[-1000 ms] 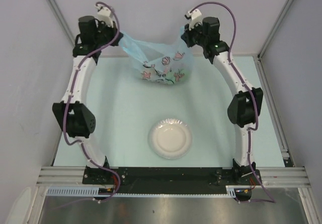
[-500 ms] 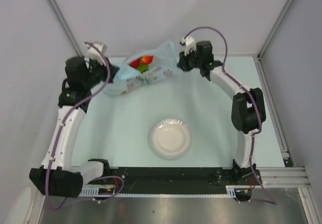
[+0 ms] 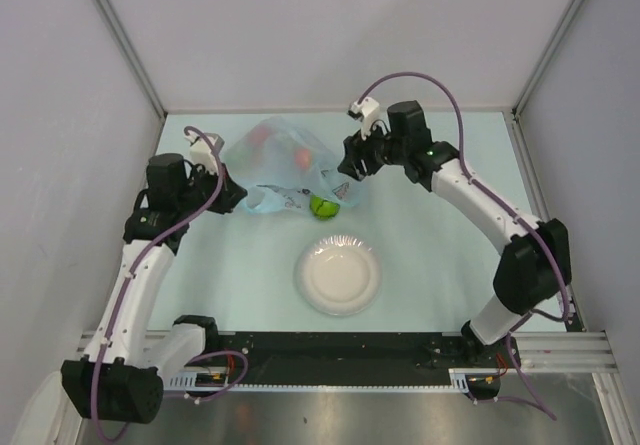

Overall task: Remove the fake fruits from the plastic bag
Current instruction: Adjust the plastic bag at the center of the board.

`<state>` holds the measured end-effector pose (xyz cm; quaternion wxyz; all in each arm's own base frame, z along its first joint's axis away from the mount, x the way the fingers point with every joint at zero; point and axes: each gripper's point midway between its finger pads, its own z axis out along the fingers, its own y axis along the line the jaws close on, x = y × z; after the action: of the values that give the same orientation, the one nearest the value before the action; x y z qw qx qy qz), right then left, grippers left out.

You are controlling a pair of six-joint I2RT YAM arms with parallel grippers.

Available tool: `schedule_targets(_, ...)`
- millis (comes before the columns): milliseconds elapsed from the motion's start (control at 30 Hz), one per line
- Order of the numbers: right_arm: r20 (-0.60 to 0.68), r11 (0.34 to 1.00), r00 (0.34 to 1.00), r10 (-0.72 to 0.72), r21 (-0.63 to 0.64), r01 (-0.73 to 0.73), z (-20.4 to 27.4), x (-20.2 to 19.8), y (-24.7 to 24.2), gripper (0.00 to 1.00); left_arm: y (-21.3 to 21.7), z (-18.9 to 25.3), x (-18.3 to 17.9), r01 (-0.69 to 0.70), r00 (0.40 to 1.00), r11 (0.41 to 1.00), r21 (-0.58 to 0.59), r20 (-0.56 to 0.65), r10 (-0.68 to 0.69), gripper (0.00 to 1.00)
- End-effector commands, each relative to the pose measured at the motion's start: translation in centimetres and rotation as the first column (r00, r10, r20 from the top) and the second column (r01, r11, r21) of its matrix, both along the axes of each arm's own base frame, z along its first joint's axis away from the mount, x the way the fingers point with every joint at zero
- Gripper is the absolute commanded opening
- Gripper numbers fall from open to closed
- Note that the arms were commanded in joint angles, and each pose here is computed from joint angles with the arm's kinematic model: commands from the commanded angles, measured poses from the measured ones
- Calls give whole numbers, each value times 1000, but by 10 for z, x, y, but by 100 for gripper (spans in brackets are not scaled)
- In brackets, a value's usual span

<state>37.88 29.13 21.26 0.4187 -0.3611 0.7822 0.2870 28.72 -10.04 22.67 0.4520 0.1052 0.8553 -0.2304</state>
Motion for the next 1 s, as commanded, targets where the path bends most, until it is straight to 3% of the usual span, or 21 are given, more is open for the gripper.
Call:
schedule_targets(0, 79, 998, 995, 58, 22, -60, 30, -16, 21, 55, -8, 54, 1, 54, 985, 998, -19, 165, -50, 0)
schedule_targets(100, 38, 995, 995, 97, 12, -97, 20, -31, 36, 45, -8, 55, -3, 56, 984, 998, -15, 169, -53, 0)
schedule_targets(267, 34, 952, 952, 305, -18, -304, -1, -87, 96, 36, -15, 47, -12, 92, 986, 995, -49, 143, -84, 1)
schedule_targets(467, -27, 979, 984, 174, -102, -176, -54, -53, 81, 30, -10, 30, -12, 63, 995, 998, -32, 86, -60, 6)
schedule_targets(600, -5, 986, 994, 106, -126, -106, -42, -28, 47, 32, -5, 34, -1, 41, 991, 999, -6, 128, -40, 8)
schedule_targets(633, 11, 985, 995, 98, -144, -96, -36, -27, 37, 34, -4, 33, 1, 41, 992, 999, 1, 122, -41, 11)
schedule_targets(733, 18, 978, 1000, 15, -207, -11, -26, -26, -7, 54, -3, 33, 7, 46, 990, 999, 24, 133, -48, 21)
schedule_targets(767, 5, 977, 1000, -14, -212, 15, -25, -28, -19, 65, -3, 30, 10, 47, 991, 999, 27, 124, -50, 25)
schedule_targets(833, -72, 966, 994, -78, -252, 58, -32, -46, -55, 74, -6, 29, 10, 66, 991, 998, 17, 114, -68, 39)
schedule_targets(867, -101, 960, 991, -84, -276, 53, -38, -56, -65, 85, -7, 28, 11, 72, 992, 997, 14, 107, -73, 42)
schedule_targets(900, -162, 941, 982, -98, -335, 38, -52, -75, -83, 86, -8, 28, 12, 77, 991, 997, 10, 106, -77, 46)
schedule_targets(967, -152, 913, 986, -66, -407, -1, -52, -90, -109, 93, -10, 27, 10, 83, 992, 997, 2, 96, -83, 54)
